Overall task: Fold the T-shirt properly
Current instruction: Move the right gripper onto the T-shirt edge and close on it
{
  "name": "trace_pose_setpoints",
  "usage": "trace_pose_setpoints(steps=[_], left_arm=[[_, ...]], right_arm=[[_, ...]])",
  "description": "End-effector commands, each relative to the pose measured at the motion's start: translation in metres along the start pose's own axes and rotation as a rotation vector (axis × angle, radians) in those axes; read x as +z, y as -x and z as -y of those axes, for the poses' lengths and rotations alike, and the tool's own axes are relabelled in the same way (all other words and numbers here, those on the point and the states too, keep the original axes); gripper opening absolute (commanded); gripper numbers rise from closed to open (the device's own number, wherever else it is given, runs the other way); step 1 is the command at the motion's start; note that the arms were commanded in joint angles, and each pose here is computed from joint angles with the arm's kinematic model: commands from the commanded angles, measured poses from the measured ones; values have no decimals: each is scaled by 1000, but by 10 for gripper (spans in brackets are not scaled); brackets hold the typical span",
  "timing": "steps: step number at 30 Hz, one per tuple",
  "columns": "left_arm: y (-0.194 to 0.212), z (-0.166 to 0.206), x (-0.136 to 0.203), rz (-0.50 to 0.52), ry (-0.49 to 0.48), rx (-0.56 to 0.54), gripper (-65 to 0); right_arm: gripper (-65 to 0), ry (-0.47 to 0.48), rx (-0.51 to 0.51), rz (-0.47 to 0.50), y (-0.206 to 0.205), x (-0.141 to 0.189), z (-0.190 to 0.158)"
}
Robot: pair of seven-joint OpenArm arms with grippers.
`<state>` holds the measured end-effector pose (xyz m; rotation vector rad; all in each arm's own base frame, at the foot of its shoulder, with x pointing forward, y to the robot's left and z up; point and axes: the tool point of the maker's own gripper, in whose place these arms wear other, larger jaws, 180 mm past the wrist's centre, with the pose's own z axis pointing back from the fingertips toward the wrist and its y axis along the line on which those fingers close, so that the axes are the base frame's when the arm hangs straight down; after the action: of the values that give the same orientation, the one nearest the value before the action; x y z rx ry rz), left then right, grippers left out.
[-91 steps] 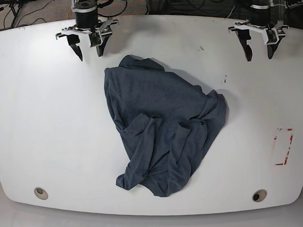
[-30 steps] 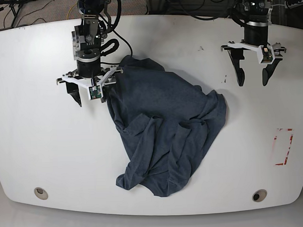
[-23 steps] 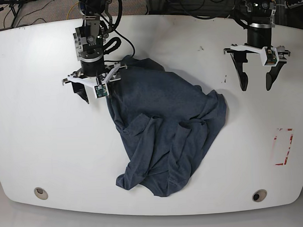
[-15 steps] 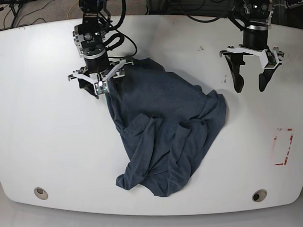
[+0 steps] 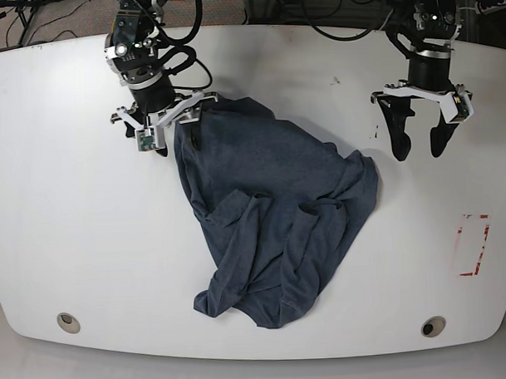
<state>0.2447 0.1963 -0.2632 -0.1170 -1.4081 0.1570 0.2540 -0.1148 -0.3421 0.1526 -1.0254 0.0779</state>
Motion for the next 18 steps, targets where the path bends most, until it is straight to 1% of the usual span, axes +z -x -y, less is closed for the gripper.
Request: trace_pose_setpoints(steps=[1, 5, 7, 15, 17, 18], left_arm=[[-15, -1, 2, 53, 1, -14, -270], [-16, -1, 1, 52, 4, -8, -271], [-18, -1, 4, 56, 12, 27, -268], [-20, -2, 3, 51, 25, 71, -269], [-21, -2, 6, 52, 25, 52, -269], [-21, -2, 7, 52, 25, 51, -269]], right_arm=[[-295, -14, -3, 63, -20, 1, 2], [-295, -37, -6, 68, -23, -2, 0], [-293, -66, 24, 73, -29, -5, -5], [-286, -86, 61, 97, -42, -14, 2], [-279, -104, 116, 93, -52, -24, 9], [-277, -104, 122, 85, -53, -26, 11]])
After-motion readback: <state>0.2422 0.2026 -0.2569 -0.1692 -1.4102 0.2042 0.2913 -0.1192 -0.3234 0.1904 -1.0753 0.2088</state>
